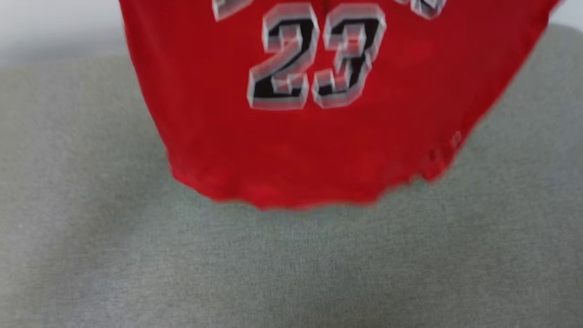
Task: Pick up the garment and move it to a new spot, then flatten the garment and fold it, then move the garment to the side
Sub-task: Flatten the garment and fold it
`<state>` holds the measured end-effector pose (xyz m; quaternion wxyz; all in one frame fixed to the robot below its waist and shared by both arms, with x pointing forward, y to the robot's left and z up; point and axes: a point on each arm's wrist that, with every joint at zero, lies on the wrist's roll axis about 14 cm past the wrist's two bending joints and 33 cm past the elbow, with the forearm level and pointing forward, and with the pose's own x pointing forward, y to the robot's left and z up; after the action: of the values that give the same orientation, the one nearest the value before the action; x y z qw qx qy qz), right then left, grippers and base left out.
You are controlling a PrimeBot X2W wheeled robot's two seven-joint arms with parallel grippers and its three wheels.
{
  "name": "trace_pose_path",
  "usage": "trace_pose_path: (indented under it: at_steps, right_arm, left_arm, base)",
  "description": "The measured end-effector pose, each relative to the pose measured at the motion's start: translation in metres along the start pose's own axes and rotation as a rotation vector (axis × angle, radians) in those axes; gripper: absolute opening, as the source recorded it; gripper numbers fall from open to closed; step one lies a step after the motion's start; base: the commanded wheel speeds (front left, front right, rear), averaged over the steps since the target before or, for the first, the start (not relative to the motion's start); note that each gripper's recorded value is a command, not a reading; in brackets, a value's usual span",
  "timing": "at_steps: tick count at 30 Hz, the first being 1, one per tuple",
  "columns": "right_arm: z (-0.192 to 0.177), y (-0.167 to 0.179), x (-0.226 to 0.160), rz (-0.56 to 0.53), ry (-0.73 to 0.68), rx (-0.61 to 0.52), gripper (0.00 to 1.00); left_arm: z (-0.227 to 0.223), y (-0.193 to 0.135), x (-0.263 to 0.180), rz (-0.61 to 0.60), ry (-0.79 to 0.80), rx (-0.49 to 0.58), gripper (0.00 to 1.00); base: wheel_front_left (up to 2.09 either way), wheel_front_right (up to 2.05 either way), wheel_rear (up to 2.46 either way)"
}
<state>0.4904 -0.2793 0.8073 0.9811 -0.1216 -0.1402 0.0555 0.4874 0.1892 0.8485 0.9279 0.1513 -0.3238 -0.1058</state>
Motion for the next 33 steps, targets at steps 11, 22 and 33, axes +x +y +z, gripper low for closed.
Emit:
trace_pose_path:
  at_steps: [11, 22, 33]
  right_arm:
    - [-0.041, -0.017, 0.099, -0.097, -0.102, -0.022, 0.0]
    - [-0.162, 0.011, 0.157, -0.09, 0.028, 0.001, 0.0]
    - [-0.273, 0.073, 0.112, 0.037, 0.293, 0.061, 0.0]
  left_arm:
    - [-0.083, 0.012, 0.086, 0.061, -0.02, 0.02, 0.0]
    - [-0.21, -0.023, 0.105, 0.032, 0.113, -0.041, 0.0]
    - [-0.303, -0.076, 0.018, -0.012, 0.369, -0.175, 0.0]
  base:
    - [0.0, 0.0, 0.0]
    - [0.0, 0.0, 0.0]
    - [0.0, 0.0, 0.0]
